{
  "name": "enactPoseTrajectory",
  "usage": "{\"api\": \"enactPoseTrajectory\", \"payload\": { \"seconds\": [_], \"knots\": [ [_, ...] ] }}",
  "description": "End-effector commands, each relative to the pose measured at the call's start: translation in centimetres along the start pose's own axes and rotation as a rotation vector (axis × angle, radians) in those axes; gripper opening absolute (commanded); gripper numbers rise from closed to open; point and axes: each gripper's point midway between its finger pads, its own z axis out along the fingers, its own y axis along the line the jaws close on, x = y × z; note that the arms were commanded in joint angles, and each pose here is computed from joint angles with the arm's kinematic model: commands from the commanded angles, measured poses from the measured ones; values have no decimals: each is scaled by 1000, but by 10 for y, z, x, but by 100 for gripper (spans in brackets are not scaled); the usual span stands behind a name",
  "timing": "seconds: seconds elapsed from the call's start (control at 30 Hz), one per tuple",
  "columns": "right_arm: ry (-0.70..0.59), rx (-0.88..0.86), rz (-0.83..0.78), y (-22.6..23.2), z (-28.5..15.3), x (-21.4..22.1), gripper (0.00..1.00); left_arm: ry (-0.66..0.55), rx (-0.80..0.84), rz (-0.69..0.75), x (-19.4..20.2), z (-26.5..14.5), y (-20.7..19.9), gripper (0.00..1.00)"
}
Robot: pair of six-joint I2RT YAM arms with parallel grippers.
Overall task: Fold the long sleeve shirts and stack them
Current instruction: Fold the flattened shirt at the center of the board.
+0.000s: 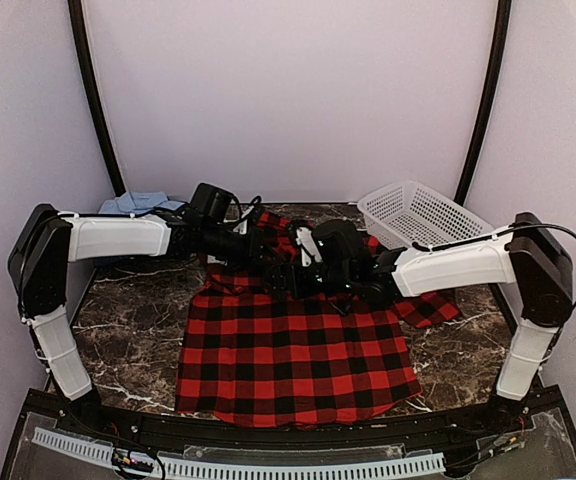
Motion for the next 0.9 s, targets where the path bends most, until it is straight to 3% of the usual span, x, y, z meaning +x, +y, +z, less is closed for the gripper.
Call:
{"api": "enactPoseTrajectory", "payload": {
  "seconds": [0.0,0.2,0.37,0.7,0.87],
  "knots": [
    [-76,-35,9,13,11,-25,89,-14,66,22,-9,-3,-22,0],
    [-118,33,34,1,16,-35,82,-10,82,17,-8,-4,-27,0],
    [-141,47,59,-5,18,-43,70,-21,79,27,-11,-8,-29,0],
    [-112,84,64,-13,23,-36,34,-47,77,40,-20,-11,-35,0],
    [-116,132,59,-21,18,-41,1,-58,64,44,-25,-13,-36,4]
  ]
}}
